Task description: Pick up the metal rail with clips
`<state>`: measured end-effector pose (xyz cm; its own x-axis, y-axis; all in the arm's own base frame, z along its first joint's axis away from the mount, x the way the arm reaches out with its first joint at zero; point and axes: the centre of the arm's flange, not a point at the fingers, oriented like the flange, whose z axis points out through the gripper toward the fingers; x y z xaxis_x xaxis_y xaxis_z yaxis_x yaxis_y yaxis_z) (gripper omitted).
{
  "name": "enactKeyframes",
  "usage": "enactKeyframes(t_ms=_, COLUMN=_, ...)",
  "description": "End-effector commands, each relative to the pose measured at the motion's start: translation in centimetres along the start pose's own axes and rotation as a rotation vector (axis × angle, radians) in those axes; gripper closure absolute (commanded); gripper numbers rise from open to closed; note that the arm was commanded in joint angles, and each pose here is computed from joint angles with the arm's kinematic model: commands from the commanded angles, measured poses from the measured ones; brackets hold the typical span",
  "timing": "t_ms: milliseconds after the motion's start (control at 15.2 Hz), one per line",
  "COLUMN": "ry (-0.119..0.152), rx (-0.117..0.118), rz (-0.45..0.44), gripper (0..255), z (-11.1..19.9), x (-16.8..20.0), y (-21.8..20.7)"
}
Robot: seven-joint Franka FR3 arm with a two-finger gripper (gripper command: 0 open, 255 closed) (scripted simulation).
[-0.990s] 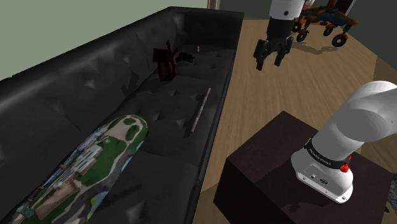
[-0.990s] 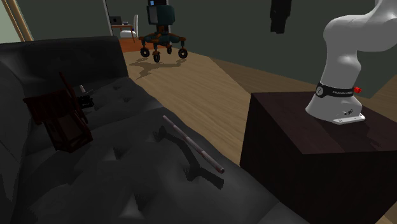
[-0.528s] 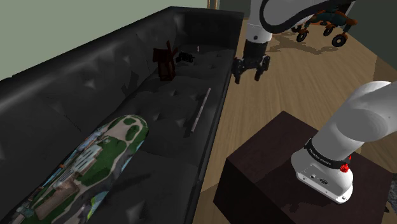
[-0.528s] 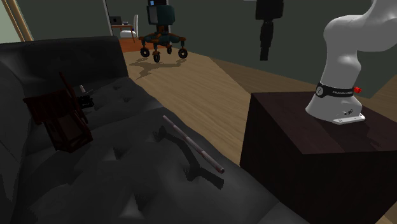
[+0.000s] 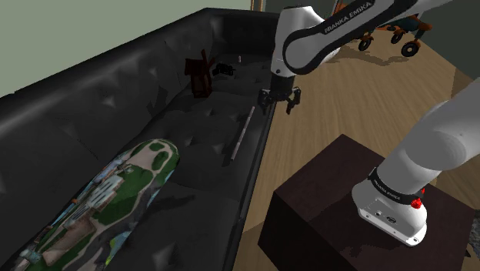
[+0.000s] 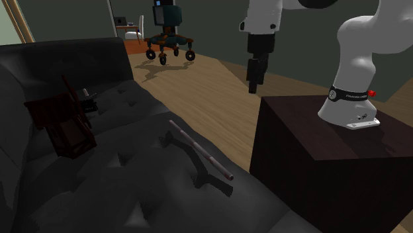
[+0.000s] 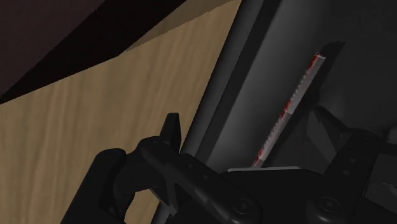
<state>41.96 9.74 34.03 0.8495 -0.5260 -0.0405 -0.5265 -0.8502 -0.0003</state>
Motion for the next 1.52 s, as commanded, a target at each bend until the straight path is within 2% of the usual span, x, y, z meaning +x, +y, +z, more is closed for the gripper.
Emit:
enactKeyframes(t_ms=0, ry=0.007, rx=0.003, rz=0.046, gripper=0, z=2.1, x=0.8, y=-1.2)
enactKeyframes(t_ms=1188, ry=0.065, rx=0.013, rz=0.429, gripper=0, z=20.1, x=11.9, y=-10.9)
enactKeyframes(t_ms=1452, ry=0.066, rx=0.013, rz=0.432, gripper=0, z=21.8, x=12.1, y=-11.0)
